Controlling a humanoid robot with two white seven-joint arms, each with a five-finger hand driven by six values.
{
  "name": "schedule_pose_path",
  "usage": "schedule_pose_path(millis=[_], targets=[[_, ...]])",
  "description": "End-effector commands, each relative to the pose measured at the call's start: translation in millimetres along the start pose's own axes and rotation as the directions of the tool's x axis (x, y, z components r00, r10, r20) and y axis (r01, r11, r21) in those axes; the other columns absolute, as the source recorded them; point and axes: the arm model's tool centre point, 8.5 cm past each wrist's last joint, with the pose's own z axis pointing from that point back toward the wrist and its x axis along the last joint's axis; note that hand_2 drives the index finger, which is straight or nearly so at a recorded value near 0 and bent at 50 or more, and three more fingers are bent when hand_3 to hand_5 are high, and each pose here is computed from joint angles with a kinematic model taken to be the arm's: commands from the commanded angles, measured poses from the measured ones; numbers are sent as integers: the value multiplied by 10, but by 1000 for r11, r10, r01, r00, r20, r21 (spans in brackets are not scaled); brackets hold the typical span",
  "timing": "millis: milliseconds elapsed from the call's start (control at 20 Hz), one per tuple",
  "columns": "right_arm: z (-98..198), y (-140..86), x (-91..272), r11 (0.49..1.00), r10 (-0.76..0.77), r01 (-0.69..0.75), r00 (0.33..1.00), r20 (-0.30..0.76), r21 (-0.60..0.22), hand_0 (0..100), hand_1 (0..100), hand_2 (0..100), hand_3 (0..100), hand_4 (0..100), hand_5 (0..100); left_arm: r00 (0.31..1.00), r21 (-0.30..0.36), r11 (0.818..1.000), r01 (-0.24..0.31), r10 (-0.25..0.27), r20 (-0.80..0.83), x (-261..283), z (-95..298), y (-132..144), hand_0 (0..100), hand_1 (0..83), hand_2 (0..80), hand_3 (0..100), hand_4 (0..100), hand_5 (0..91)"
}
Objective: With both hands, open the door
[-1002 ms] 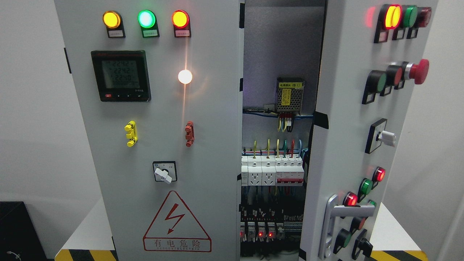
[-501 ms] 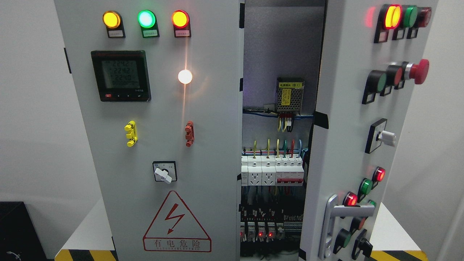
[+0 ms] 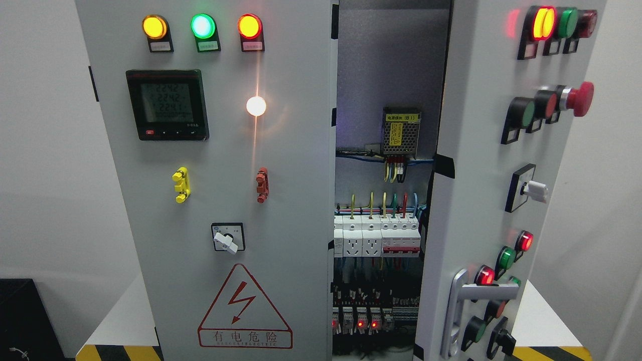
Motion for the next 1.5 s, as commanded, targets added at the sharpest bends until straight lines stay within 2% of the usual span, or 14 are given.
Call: schedule_pose_path(millis=[0, 200, 501, 651, 902, 1102, 1202, 1302, 1453], targets=[[0, 0, -1, 1000, 0, 0, 1000, -1, 0, 0, 0, 0, 0, 0, 0, 914, -99, 975, 199, -148, 378, 1339, 361, 31, 0, 0, 0, 0, 0, 0], [0, 0, -1, 1000, 0, 0, 1000, -1, 0, 0, 0, 0, 0, 0, 0, 853, -119, 958, 259, -169, 494, 1771, 593, -20, 0, 0, 0, 0, 0, 0], [0, 0, -1, 1000, 0, 0, 1000, -1, 0, 0, 0, 0, 0, 0, 0, 790, -218, 931, 292, -106, 604, 2240, 985, -110, 0, 0, 0, 0, 0, 0], [0, 0, -1, 1000, 0, 0, 1000, -1, 0, 0, 0, 0, 0, 0, 0, 761, -223, 914, 340, -128, 636, 2441, 1157, -6, 0, 0, 0, 0, 0, 0], [0, 0, -1, 1000, 0, 0, 1000, -1, 0, 0, 0, 0, 0, 0, 0, 709, -247, 886, 392, -120, 695, 2876, 1444, 124, 0, 0, 0, 0, 0, 0], [0, 0, -1, 1000, -1, 1, 1000, -1, 0, 0, 0, 0, 0, 0, 0, 663, -264, 866, 424, -99, 742, 3243, 1590, 114, 0, 0, 0, 0, 0, 0], [0, 0, -1, 1000, 0, 0, 1000, -1, 0, 0, 0, 0, 0, 0, 0, 630, -264, 863, 430, -77, 773, 3455, 1634, 96, 0, 0, 0, 0, 0, 0], [0, 0, -1, 1000, 0, 0, 1000, -1, 0, 0, 0, 0, 0, 0, 0, 588, -268, 845, 464, -67, 806, 3651, 1730, 56, 0, 0, 0, 0, 0, 0], [0, 0, -1, 1000, 0, 0, 1000, -1, 0, 0, 0, 0, 0, 0, 0, 536, -283, 802, 526, -55, 842, 3919, 1938, 26, 0, 0, 0, 0, 0, 0]])
